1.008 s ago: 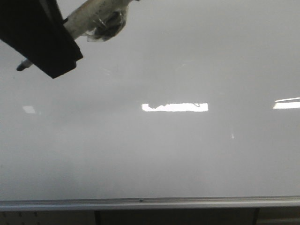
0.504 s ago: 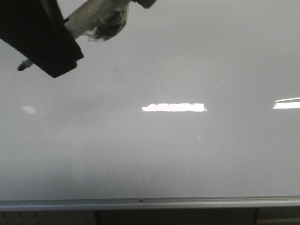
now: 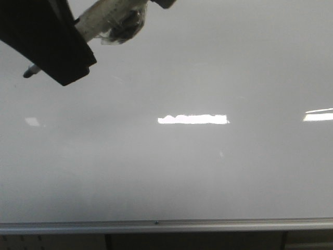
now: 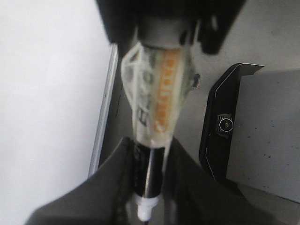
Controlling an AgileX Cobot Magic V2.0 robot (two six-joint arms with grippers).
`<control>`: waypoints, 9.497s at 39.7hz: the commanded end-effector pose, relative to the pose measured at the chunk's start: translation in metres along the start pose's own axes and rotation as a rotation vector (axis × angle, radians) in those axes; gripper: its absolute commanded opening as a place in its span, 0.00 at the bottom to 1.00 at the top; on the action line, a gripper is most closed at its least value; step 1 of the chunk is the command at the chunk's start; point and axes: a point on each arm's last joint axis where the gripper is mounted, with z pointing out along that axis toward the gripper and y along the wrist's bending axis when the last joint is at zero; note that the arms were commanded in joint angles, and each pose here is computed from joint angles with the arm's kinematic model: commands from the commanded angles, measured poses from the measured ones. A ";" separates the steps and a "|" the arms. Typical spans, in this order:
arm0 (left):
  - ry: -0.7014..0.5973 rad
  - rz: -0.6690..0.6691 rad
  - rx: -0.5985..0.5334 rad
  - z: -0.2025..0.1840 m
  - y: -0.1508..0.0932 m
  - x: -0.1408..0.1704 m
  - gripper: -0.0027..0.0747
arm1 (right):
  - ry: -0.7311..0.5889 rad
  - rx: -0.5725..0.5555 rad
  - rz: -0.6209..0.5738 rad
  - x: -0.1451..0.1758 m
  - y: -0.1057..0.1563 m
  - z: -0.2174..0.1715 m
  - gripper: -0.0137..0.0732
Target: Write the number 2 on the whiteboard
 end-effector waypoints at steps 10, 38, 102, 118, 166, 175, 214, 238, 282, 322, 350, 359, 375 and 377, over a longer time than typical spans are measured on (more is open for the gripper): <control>-0.130 0.003 -0.077 -0.021 0.002 -0.012 0.67 | -0.053 0.006 -0.027 -0.011 0.005 -0.015 0.18; -0.306 -0.460 -0.376 -0.111 0.015 0.042 0.74 | 0.065 0.626 0.653 0.072 -0.022 -0.097 0.18; -0.328 -0.500 -0.437 -0.117 0.022 0.047 0.74 | -0.180 1.064 0.792 0.178 -0.084 -0.051 0.18; -0.333 -0.499 -0.440 -0.118 0.023 0.047 0.74 | -0.149 0.981 0.772 0.176 -0.086 -0.021 0.18; -0.193 0.091 -0.017 -0.034 -0.005 -0.049 0.74 | 0.180 0.334 0.400 0.117 0.054 -0.041 0.18; -0.163 0.208 0.078 0.004 -0.023 -0.080 0.74 | 0.116 0.254 0.307 0.089 0.063 -0.054 0.18; -0.243 0.200 0.052 0.022 -0.023 -0.098 0.08 | 0.054 0.283 0.288 0.074 0.061 -0.068 0.56; -0.234 -0.374 -0.450 -0.061 0.040 -0.020 0.09 | 0.062 0.771 0.601 0.108 0.069 -0.131 0.77; -0.683 -0.947 -0.839 0.011 0.136 0.128 0.09 | 0.061 0.768 0.603 0.108 0.069 -0.131 0.77; -0.492 -1.005 -0.805 0.031 0.165 0.140 0.62 | 0.093 0.781 0.612 0.108 0.072 -0.137 0.77; -0.422 -0.894 -0.670 -0.126 -0.001 0.098 0.60 | -0.146 0.891 0.825 0.115 0.106 -0.160 0.77; -0.486 -0.871 -0.697 -0.135 -0.029 0.113 0.60 | -0.211 0.949 0.776 0.131 0.126 -0.160 0.76; -0.501 -0.847 -0.726 -0.132 -0.027 0.116 0.01 | -0.236 0.976 0.750 0.132 0.127 -0.162 0.13; -0.503 -0.846 -0.728 -0.132 -0.027 0.115 0.01 | -0.251 0.981 0.742 0.131 0.126 -0.163 0.08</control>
